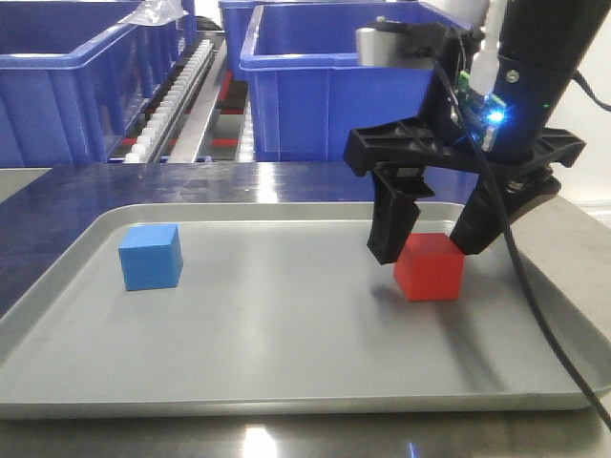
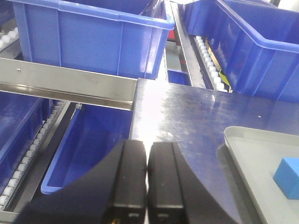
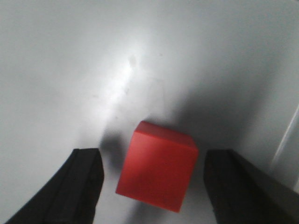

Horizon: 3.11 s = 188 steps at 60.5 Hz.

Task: Sort and place red and blue blocks on shelf
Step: 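Lower the open right gripper over the red cube, then close the right gripper on the red cube, then lift the red cube up off the tray with the right gripper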

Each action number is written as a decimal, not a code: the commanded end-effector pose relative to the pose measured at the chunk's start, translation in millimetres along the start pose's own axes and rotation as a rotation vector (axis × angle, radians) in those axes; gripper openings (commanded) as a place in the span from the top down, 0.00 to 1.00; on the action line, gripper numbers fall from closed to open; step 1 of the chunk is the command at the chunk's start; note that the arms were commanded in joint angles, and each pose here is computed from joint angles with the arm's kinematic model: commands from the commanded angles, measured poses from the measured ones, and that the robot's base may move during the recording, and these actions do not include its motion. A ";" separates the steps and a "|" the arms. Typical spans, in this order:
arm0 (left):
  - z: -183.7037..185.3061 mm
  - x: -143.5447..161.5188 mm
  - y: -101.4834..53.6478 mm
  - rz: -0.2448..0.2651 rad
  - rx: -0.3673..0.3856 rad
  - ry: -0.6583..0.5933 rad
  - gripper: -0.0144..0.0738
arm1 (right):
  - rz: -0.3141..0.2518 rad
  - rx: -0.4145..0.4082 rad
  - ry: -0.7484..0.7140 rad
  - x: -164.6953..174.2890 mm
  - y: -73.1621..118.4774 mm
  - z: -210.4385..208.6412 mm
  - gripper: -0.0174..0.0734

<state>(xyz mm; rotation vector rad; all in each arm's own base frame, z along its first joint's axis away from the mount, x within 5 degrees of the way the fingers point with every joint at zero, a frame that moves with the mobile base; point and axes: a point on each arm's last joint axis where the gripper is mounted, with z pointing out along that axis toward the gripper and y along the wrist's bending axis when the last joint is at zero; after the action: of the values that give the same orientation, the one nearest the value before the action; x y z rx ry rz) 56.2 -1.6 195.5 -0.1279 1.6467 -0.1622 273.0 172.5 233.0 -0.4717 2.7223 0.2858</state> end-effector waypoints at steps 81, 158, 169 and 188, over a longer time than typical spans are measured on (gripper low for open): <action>0.0 -1.6 -0.2 -0.004 0.015 -0.083 0.68 | -0.034 -0.017 -0.154 -20.0 6.5 -38.8 0.64; 0.0 -1.6 -0.2 -0.004 0.015 -0.083 0.68 | 0.242 0.165 -0.867 140.3 -77.5 -162.3 0.75; 0.0 -1.6 -0.2 -0.004 0.015 -0.083 0.68 | 0.241 0.165 -0.874 143.5 -77.4 -160.4 0.75; 0.0 -1.6 -0.2 -0.004 0.015 -0.083 0.68 | 0.240 0.165 -0.885 142.8 -77.4 -161.3 0.75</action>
<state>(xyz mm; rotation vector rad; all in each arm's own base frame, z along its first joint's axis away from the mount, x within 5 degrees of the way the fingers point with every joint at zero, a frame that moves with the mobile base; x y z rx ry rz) 56.2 -1.6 195.5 -0.1279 1.6467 -0.1622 121.2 20.2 298.3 0.0476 2.0215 0.2516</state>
